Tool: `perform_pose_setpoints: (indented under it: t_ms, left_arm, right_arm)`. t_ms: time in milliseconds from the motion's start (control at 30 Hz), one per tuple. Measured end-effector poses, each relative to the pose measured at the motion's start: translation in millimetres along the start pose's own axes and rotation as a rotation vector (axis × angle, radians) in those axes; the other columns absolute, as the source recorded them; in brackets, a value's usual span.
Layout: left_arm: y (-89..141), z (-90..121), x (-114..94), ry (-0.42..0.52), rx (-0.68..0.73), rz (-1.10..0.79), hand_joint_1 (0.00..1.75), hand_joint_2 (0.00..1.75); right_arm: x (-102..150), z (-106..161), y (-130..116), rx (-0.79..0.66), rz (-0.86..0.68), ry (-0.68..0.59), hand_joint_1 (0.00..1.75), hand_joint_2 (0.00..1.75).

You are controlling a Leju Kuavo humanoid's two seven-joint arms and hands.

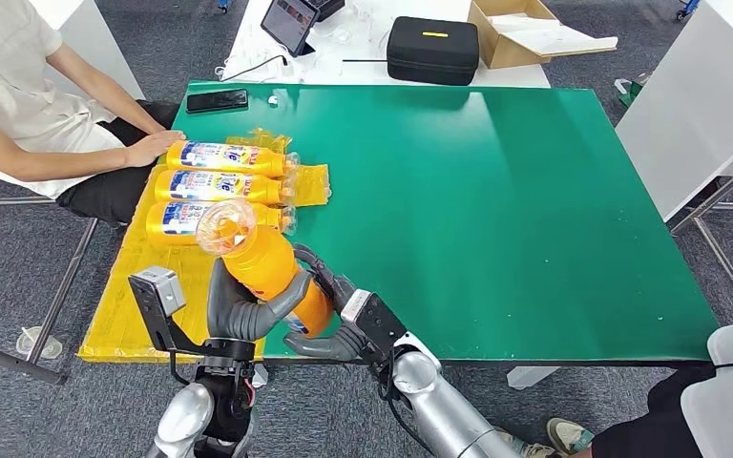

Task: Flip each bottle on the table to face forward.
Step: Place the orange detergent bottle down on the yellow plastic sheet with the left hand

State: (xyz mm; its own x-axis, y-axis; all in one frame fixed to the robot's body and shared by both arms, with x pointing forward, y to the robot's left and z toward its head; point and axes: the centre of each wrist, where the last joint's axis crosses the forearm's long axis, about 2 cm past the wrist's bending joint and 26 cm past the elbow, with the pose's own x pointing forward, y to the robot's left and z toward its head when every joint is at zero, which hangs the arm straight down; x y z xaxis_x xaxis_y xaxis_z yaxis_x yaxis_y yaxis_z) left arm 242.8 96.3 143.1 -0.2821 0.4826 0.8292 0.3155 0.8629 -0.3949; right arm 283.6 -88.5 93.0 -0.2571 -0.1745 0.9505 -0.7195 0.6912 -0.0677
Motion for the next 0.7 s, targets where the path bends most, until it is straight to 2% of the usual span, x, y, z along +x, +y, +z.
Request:
perform_pose_setpoints:
  t_ms: [267,400,567,700]
  left_arm:
    - [3.4,0.6,0.1,-0.001,0.004,-0.009,1.75,1.75]
    - [9.3,3.3,0.9,-0.03,0.041,-0.076,1.75,1.75]
    - [32.7,14.9,8.4,-0.055,0.139,-0.137,1.75,1.75]
    - [48.4,23.0,15.8,-0.056,0.206,-0.101,1.75,1.75]
  right_arm:
    - [-1.2,1.9,0.9,-0.06,0.094,0.02,0.0,0.0]
    - [-3.5,7.2,2.4,-0.181,0.217,0.053,0.0,0.0]
    - [-9.9,39.0,9.9,-0.383,0.402,0.066,0.0,0.0]
    - [-12.2,71.8,12.7,-0.503,0.526,0.071,0.0,0.0]
